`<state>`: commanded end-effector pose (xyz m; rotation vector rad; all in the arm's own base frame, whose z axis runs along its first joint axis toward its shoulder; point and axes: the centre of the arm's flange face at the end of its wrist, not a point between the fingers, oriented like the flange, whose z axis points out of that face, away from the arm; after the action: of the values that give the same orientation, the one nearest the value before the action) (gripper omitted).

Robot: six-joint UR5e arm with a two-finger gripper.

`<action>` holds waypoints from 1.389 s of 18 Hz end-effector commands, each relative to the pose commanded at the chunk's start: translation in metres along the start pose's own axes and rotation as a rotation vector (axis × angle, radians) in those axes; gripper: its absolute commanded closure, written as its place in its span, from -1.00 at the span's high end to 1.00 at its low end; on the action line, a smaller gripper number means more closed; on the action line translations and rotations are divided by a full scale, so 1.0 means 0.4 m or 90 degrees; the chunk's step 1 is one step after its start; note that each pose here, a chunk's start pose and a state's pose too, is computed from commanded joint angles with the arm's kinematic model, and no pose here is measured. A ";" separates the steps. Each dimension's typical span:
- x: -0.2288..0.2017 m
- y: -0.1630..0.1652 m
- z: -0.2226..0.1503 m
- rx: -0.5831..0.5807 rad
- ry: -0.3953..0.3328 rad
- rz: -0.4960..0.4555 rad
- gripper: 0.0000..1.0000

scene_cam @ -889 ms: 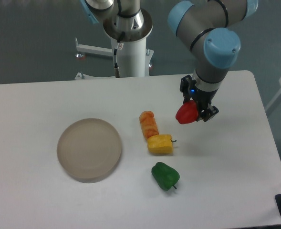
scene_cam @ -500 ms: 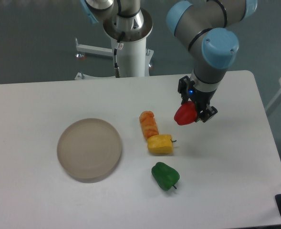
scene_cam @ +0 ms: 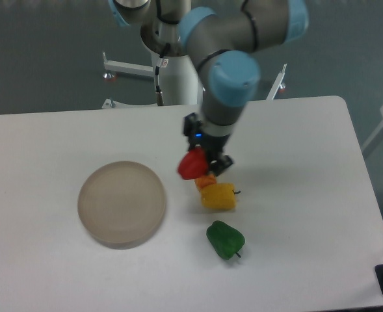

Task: Place the red pepper on the plate

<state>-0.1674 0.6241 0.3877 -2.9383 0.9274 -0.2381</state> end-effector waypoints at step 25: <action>0.031 -0.158 0.149 0.000 -0.024 -0.011 1.00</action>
<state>-0.1121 0.6689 0.3365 -2.9420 0.8971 -0.1829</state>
